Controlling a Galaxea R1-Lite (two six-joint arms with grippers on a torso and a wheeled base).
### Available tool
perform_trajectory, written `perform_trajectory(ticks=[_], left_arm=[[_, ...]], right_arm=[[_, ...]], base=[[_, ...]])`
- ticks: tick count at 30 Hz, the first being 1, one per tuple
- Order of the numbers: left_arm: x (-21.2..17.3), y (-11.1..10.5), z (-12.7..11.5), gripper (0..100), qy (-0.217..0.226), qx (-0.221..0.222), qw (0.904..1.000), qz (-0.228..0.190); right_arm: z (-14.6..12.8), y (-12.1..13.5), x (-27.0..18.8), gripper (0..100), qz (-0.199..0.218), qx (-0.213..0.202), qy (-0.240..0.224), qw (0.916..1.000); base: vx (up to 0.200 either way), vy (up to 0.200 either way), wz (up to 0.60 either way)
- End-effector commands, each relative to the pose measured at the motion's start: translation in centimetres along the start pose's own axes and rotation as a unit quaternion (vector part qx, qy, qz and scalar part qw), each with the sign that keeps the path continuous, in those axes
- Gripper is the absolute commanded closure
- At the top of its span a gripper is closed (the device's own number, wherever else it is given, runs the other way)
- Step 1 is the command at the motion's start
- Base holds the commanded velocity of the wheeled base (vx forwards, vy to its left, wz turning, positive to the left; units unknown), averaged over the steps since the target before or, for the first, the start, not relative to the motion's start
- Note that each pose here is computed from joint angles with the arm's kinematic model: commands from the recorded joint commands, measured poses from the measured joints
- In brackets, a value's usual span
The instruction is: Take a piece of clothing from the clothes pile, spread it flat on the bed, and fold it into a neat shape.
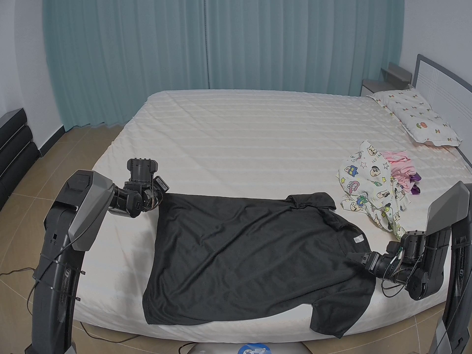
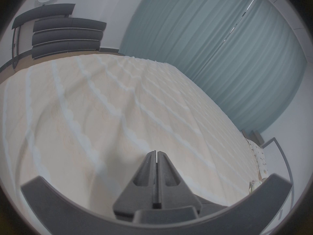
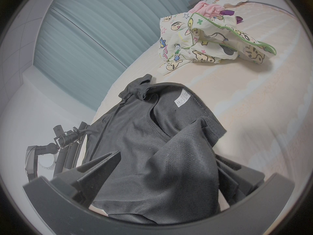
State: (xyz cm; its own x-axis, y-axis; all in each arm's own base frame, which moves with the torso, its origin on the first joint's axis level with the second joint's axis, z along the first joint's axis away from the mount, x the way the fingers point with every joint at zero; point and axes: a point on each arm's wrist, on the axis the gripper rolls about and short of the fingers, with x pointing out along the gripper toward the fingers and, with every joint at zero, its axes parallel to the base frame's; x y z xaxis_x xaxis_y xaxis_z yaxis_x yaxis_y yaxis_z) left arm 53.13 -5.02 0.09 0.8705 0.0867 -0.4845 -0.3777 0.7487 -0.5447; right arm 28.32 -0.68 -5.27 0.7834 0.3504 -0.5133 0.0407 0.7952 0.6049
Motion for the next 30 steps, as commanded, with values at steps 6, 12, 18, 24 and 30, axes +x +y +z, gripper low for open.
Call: perform_trajectory(ticks=[6,12,18,24,30], left_arm=[[1.4,1.9,1.2,100,-0.016,-0.003,0.9998,0.013],[1.7,2.4,1.8,100,-0.025,-0.006,0.9996,0.014],[2.1,2.8,2.9,100,-0.043,-0.012,0.9989,0.016],[2.0,2.9,3.0,0,-0.045,-0.016,0.9987,0.018],[0.8,2.9,3.3,0,-0.028,-0.031,0.9987,0.028]], right_arm=[[0.0,-0.1,0.2,0,-0.005,-0.002,-0.008,1.0],[-0.1,0.0,0.3,0,-0.003,-0.003,-0.006,1.0],[-0.1,0.1,0.3,0,-0.003,-0.003,-0.006,1.0],[-0.1,0.1,0.3,0,-0.003,-0.003,-0.006,1.0],[0.2,0.3,0.1,0,0.0,-0.004,-0.012,0.9999]], base=[[0.0,0.0,0.0],[0.0,0.0,0.0],[0.0,0.0,0.0],[0.0,0.0,0.0],[0.0,0.0,0.0]])
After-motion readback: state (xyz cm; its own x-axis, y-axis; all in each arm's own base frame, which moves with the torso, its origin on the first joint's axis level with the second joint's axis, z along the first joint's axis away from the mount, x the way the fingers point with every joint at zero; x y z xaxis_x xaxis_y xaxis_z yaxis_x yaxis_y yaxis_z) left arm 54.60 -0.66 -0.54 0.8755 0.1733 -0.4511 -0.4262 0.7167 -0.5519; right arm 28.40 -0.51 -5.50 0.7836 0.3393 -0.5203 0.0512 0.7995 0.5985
